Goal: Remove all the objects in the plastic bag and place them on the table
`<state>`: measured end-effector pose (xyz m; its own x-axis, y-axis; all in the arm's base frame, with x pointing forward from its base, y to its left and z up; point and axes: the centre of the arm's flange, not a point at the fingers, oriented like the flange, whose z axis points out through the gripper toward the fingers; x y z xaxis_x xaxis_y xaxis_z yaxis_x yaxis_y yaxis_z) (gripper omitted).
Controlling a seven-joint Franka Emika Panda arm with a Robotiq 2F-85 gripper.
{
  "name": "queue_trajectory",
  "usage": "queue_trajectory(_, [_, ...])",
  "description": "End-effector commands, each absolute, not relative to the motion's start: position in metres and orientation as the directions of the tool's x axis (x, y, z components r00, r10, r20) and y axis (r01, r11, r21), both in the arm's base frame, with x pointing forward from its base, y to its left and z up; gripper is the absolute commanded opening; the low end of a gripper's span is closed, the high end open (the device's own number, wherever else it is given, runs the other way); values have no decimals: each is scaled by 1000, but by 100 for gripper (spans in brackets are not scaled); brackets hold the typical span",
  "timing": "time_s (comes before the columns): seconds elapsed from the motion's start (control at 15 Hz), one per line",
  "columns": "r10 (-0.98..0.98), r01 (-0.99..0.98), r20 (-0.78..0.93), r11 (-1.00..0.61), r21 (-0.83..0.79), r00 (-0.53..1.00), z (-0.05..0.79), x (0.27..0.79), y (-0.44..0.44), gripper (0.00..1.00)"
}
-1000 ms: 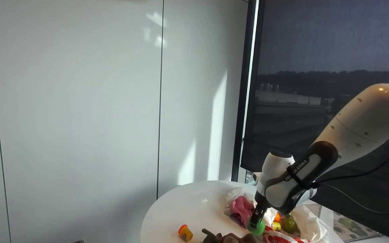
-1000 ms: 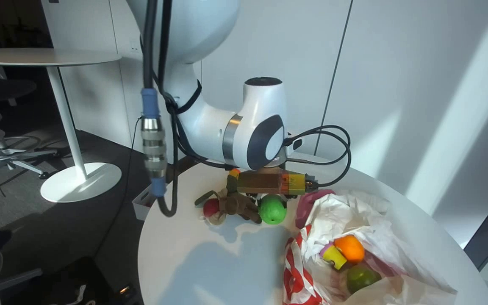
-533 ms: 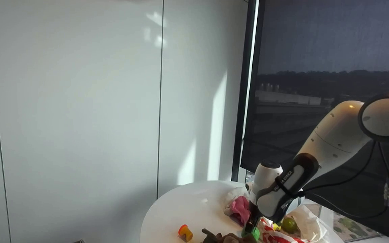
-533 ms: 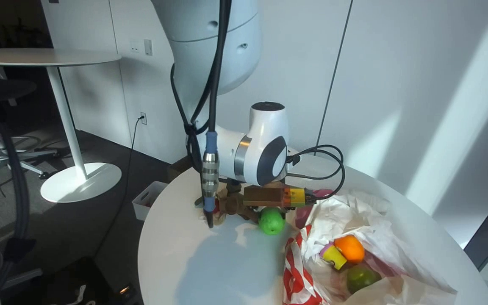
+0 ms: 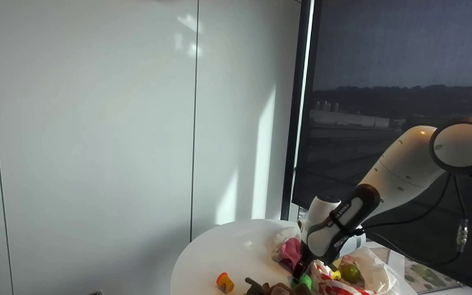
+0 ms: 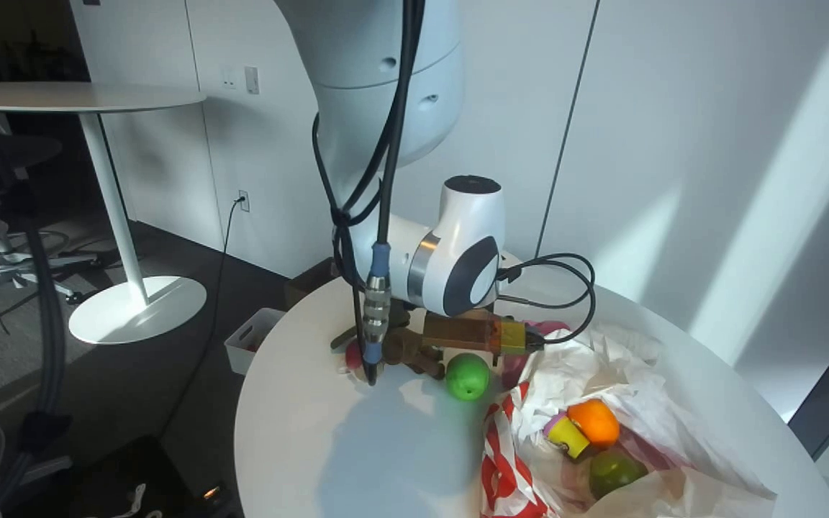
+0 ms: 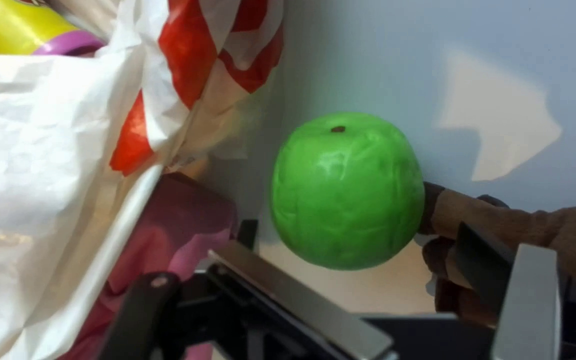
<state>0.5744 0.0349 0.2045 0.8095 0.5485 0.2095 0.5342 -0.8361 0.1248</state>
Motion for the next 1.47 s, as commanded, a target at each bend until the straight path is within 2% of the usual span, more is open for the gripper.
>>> queue_trajectory(0.0, [470,462,275,-882,98,839,251,577,9,100])
queue_trajectory(0.33, [233,204,274,-970,129,933,300,567,-88,100])
queue_trajectory(0.6, [84,54,192,-987,154,978,289,554,-162,100])
queue_trajectory(1.07, [197,157,116,-945,288,973,236,571,-172,100])
queue_trajectory(1.4, [271,238,67,-920,312,960,207,602,-161,100])
